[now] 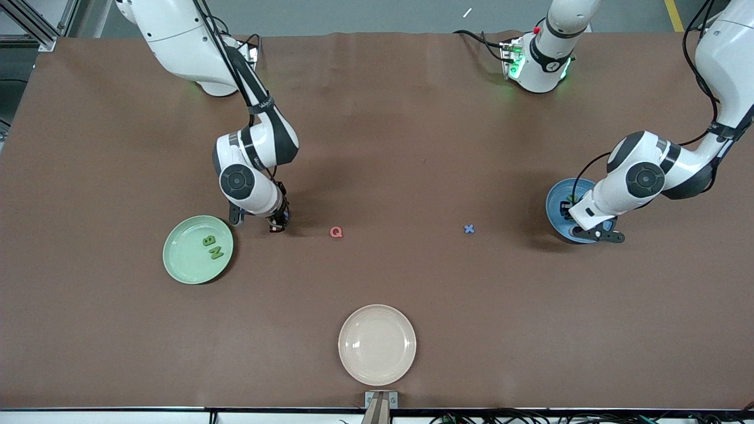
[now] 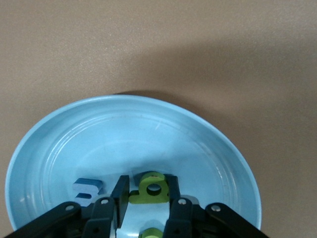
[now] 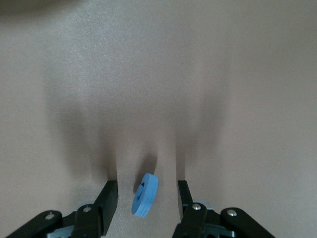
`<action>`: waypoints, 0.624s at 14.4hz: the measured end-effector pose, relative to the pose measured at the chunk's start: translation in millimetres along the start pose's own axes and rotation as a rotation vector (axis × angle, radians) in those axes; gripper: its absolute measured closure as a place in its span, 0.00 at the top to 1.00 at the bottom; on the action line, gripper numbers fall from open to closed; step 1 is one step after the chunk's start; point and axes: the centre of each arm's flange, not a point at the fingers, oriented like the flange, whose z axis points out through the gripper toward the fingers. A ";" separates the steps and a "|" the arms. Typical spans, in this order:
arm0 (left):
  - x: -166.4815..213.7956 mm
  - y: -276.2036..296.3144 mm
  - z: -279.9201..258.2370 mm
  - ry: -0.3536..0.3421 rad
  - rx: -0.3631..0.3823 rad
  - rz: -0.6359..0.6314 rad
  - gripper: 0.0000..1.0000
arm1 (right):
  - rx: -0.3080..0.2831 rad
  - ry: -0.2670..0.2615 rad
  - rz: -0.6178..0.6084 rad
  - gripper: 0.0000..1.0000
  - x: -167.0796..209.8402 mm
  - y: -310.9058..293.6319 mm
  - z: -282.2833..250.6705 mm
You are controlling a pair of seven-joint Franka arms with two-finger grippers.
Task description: Sort upper and lower case letters into plates
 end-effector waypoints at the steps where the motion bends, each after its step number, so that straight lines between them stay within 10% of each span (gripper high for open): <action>1: 0.3 -0.3 -0.2 0.001 0.001 0.001 0.36 | 0.011 -0.002 0.000 0.49 -0.2 -1.6 -0.8; 5: 2.6 -3.5 -3.2 0.009 0.011 0.012 0.71 | 0.013 -0.002 0.001 0.10 0.3 -2.0 -0.5; 9: -1.8 1.2 -34.6 -0.033 0.037 0.023 0.99 | 0.020 -0.002 -0.009 0.10 10.8 -8.6 -4.1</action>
